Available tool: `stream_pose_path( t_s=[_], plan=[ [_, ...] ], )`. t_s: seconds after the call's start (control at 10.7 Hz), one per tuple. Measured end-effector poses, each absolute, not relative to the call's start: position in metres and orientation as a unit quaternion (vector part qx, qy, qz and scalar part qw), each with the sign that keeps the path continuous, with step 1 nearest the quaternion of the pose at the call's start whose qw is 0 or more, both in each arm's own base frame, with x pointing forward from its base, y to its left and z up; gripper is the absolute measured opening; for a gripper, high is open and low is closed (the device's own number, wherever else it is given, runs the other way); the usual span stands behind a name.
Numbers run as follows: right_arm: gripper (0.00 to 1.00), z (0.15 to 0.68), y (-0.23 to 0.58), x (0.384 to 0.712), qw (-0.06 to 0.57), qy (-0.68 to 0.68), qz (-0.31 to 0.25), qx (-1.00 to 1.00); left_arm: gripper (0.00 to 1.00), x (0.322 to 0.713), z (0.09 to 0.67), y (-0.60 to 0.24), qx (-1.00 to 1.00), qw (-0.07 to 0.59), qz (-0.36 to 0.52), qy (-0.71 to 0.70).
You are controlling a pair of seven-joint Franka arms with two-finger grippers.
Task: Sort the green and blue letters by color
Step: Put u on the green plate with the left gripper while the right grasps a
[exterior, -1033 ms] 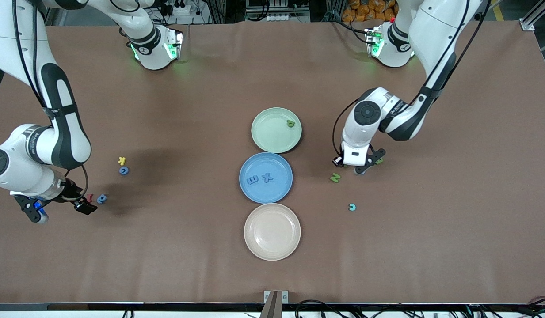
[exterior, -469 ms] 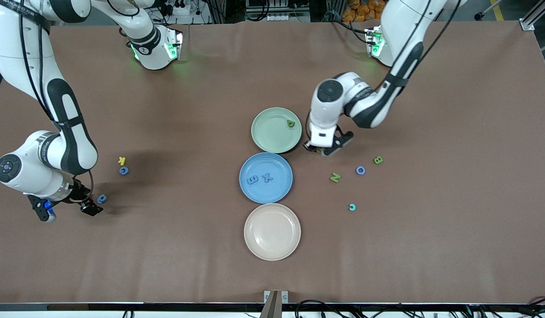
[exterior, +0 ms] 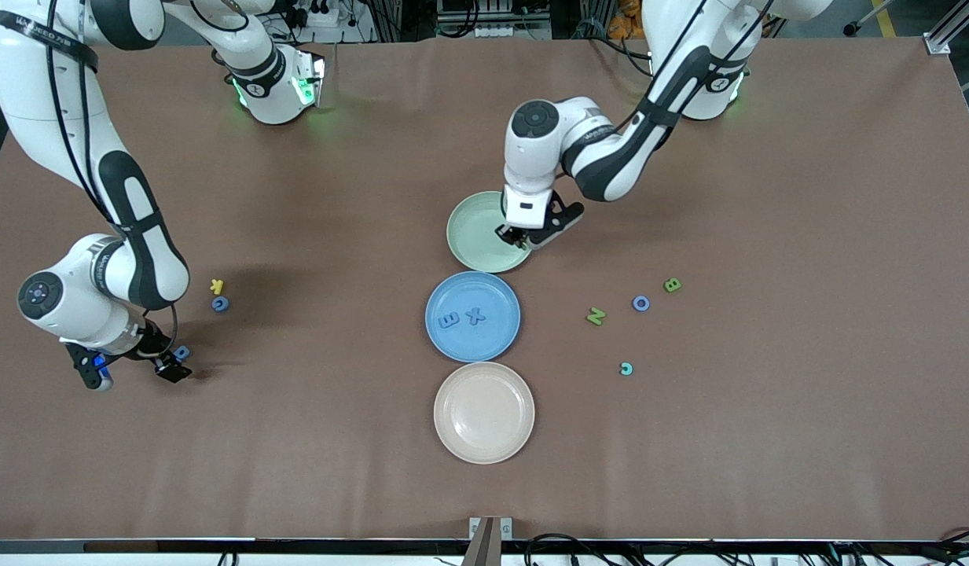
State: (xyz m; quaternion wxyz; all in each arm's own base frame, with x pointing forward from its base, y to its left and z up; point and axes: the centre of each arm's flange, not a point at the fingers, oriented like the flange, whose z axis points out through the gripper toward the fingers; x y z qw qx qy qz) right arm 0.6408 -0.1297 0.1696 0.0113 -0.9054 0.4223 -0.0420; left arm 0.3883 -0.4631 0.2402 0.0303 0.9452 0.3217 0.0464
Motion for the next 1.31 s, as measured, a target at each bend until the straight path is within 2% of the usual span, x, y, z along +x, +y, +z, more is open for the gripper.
stream_pose_path(
  t_s=[0.09,0.38,0.47,0.56,0.66,0.94,1.13,1.31],
  plan=[
    [0.90,0.166,-0.129,0.639,0.010,0.420,-0.040,-0.907,0.26,0.383,0.247,-0.473,0.945,0.035,0.045,0.321],
    [0.45,0.173,-0.127,0.642,0.014,0.418,-0.047,-0.907,0.26,0.349,0.250,-0.499,0.954,0.039,0.038,0.296],
    [0.34,0.175,-0.127,0.643,0.015,0.418,-0.048,-0.907,0.26,0.339,0.250,-0.506,0.955,0.039,0.037,0.293],
    [0.27,0.179,-0.127,0.643,0.016,0.418,-0.050,-0.907,0.26,0.333,0.250,-0.511,0.955,0.041,0.037,0.290],
    [0.27,0.177,-0.126,0.643,0.016,0.418,-0.048,-0.907,0.30,0.332,0.252,-0.513,0.955,0.042,0.037,0.291],
    [0.27,0.186,-0.111,0.650,0.017,0.397,-0.021,-0.918,0.69,0.344,0.251,-0.505,0.952,0.023,0.040,0.303],
    [0.27,0.212,-0.075,0.667,0.023,0.349,-0.011,-0.937,0.96,0.379,0.251,-0.482,0.942,0.018,0.045,0.332],
    [0.27,0.224,-0.022,0.675,0.027,0.307,-0.018,-0.951,1.00,0.434,0.254,-0.437,0.934,0.016,0.050,0.352]
  ],
)
